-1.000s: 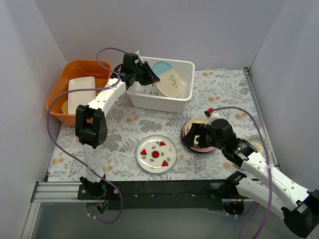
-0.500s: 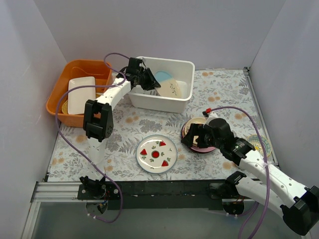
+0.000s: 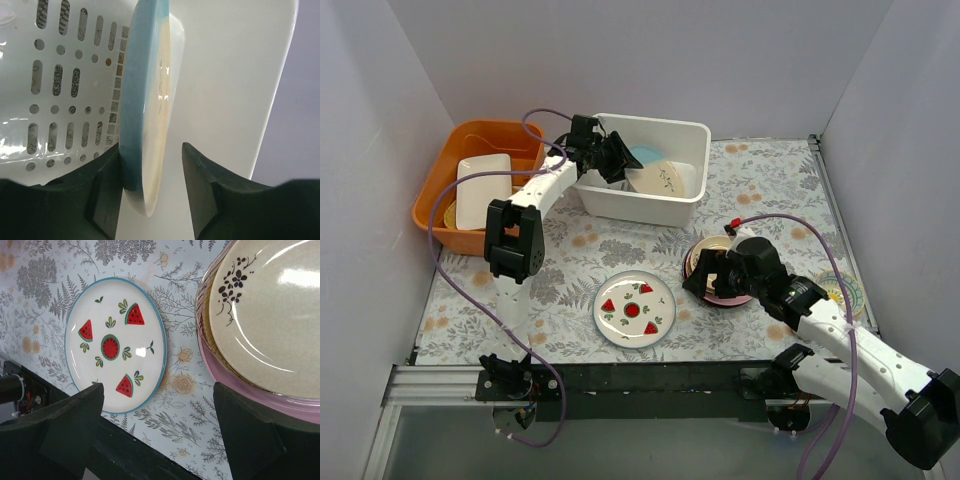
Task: Place the plates into the plastic bin on the countertop
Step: Place the plate in the plastic bin.
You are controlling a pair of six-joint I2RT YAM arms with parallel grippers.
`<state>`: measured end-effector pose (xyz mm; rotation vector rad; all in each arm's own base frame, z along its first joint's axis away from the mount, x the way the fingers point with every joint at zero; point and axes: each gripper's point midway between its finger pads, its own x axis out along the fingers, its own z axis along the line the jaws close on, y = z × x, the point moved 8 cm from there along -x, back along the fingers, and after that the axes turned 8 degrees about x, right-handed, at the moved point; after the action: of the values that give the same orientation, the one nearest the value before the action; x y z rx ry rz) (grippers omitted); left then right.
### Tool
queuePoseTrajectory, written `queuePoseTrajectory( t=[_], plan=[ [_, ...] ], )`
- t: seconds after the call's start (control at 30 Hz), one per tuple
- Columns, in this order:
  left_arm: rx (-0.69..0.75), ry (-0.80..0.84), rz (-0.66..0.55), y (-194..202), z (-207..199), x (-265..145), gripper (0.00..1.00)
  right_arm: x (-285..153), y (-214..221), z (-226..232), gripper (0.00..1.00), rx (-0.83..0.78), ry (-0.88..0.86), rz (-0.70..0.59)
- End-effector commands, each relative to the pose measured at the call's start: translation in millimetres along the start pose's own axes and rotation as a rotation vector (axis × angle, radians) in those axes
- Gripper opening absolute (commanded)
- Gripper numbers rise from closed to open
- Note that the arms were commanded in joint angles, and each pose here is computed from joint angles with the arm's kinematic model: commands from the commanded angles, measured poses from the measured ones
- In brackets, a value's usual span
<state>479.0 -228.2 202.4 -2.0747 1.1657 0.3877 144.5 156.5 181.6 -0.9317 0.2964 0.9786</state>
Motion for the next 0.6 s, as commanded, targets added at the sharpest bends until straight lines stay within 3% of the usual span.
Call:
queuePoseTrajectory(
  t=[0.0, 0.27, 0.57],
  plan=[
    [0.003, 0.051, -0.044, -14.7, -18.0, -15.6, 0.48, 1.2, -4.6, 3.7, 0.97, -0.014, -0.025, -0.02],
    [-0.035, -0.012, -0.02, -14.0, -3.4, -9.9, 0.55, 3.6, -1.9, 1.7, 0.96, -0.011, -0.023, -0.008],
    [0.008, -0.114, 0.0, -13.1, 9.3, -7.0, 0.8, 3.9, -2.5, 1.3, 0.96, -0.006, -0.024, -0.015]
  ],
)
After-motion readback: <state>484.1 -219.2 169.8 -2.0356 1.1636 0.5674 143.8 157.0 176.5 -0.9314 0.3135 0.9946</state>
